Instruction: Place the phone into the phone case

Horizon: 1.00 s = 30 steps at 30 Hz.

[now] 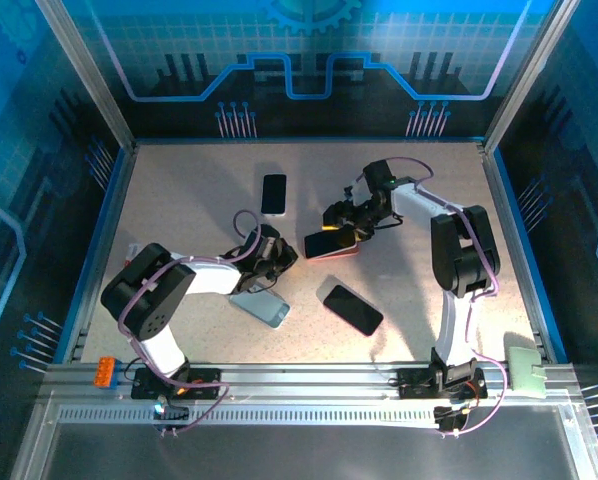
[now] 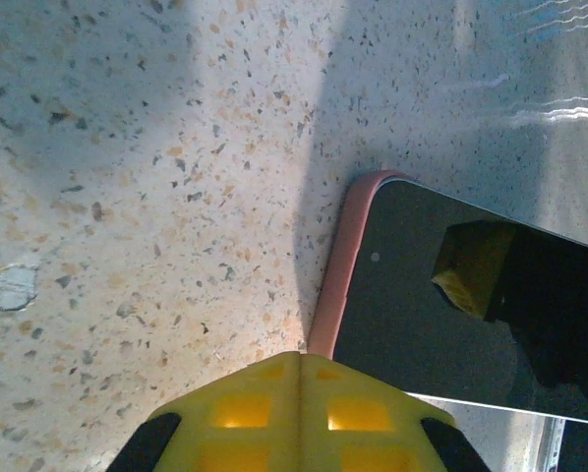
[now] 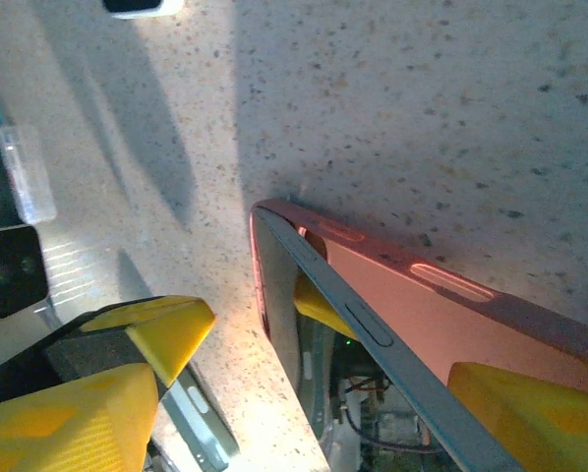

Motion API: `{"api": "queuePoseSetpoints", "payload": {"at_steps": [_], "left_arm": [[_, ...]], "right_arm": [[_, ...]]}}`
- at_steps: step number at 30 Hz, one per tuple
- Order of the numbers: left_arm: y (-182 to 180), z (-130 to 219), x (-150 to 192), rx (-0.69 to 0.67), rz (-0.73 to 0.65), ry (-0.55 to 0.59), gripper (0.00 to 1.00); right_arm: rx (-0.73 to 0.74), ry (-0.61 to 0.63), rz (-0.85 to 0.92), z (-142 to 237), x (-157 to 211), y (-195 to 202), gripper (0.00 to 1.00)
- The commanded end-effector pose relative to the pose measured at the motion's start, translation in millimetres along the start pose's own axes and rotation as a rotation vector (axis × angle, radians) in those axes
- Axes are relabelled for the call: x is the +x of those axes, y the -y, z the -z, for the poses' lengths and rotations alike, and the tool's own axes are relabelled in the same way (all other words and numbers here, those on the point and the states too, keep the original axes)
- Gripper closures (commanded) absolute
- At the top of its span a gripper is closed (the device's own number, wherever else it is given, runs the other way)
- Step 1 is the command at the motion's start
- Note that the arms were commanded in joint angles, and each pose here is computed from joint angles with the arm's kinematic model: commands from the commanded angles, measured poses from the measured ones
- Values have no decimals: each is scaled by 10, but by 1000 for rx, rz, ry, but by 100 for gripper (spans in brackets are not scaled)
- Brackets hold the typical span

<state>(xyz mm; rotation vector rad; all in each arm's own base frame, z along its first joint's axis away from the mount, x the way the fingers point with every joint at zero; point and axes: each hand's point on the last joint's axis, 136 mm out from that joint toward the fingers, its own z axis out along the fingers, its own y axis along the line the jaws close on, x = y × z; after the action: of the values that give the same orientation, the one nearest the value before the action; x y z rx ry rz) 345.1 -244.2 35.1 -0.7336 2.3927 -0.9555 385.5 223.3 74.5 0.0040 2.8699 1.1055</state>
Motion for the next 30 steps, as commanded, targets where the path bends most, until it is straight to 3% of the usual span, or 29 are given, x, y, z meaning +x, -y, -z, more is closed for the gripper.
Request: {"api": "queuePoseSetpoints", "payload": {"at_steps": [1, 13, 30], "left_arm": [[59, -43, 39, 5, -10, -17, 100], [143, -52, 92, 12, -36, -27, 100], [124, -78, 141, 1, -37, -37, 100]], "right_arm": [[76, 37, 57, 223, 46, -60, 22], [233, 13, 173, 104, 131, -25, 24], [568, -22, 281, 55, 215, 199, 26]]}}
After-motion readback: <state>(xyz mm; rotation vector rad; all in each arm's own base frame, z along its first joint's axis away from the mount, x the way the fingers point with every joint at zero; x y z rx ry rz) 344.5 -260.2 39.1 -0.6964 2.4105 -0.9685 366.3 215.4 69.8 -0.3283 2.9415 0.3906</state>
